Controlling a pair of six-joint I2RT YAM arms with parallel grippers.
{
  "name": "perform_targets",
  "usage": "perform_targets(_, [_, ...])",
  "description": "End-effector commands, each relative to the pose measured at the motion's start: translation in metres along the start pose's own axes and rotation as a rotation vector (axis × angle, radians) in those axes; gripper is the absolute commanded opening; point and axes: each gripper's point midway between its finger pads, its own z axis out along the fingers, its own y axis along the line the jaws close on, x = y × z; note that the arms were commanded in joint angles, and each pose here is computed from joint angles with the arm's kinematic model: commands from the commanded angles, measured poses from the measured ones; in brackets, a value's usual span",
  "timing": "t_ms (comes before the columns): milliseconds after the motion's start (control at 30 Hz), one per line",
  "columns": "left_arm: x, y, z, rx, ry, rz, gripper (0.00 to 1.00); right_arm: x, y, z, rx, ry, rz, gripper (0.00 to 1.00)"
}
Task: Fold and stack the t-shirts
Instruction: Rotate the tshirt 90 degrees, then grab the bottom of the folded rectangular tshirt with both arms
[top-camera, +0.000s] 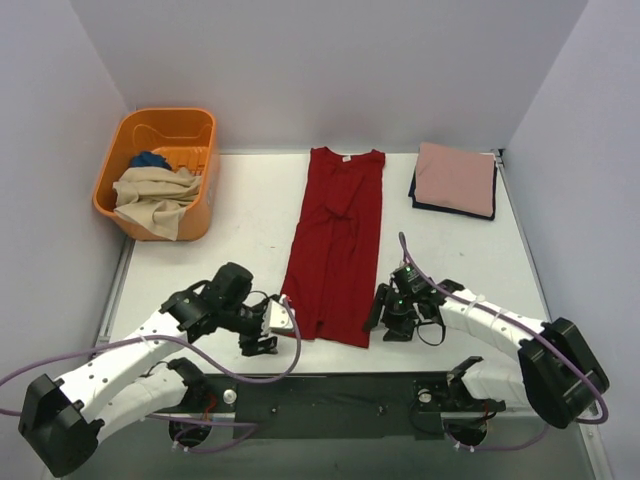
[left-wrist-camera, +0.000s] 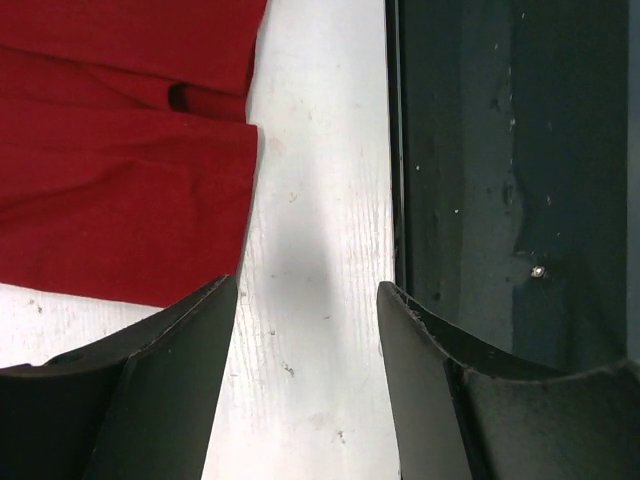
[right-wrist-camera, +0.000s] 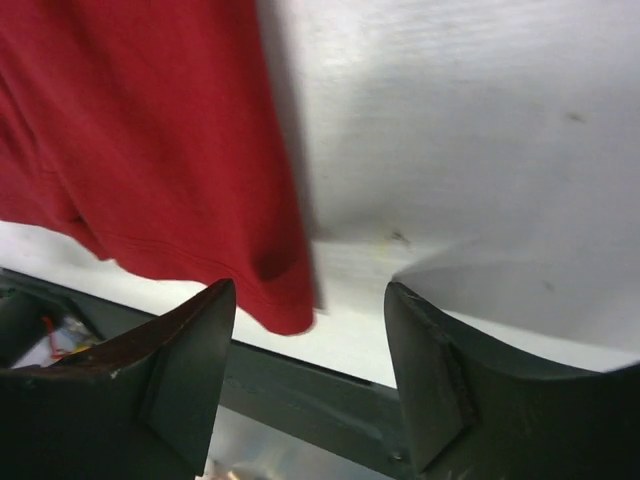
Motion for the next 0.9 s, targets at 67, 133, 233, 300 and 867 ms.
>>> perform_targets(67, [0.003,0.012,0.006,-0.024,0.041,0.181,0.68,0.016,0.002,0.028,-0.003,0.091,0.038,0.45])
perform_targets(133, [0.014,0.011,0.01,-0.003,0.09,0.202,0.72,0.021,-0.002,0.027,0.021,0.115,-0.001,0.31])
perform_targets(233, [0.037,0.007,0.02,0.021,0.204,0.24,0.74,0.031,-0.01,0.02,0.021,0.163,-0.03,0.09])
perform_targets(300, [0.044,-0.003,0.023,0.067,0.235,0.304,0.74,0.036,-0.021,0.014,0.043,0.179,-0.034,0.0])
perform_targets(867, [0.006,-0.011,0.075,0.072,0.163,0.616,0.77,0.05,-0.061,-0.019,0.086,0.238,0.011,0.32])
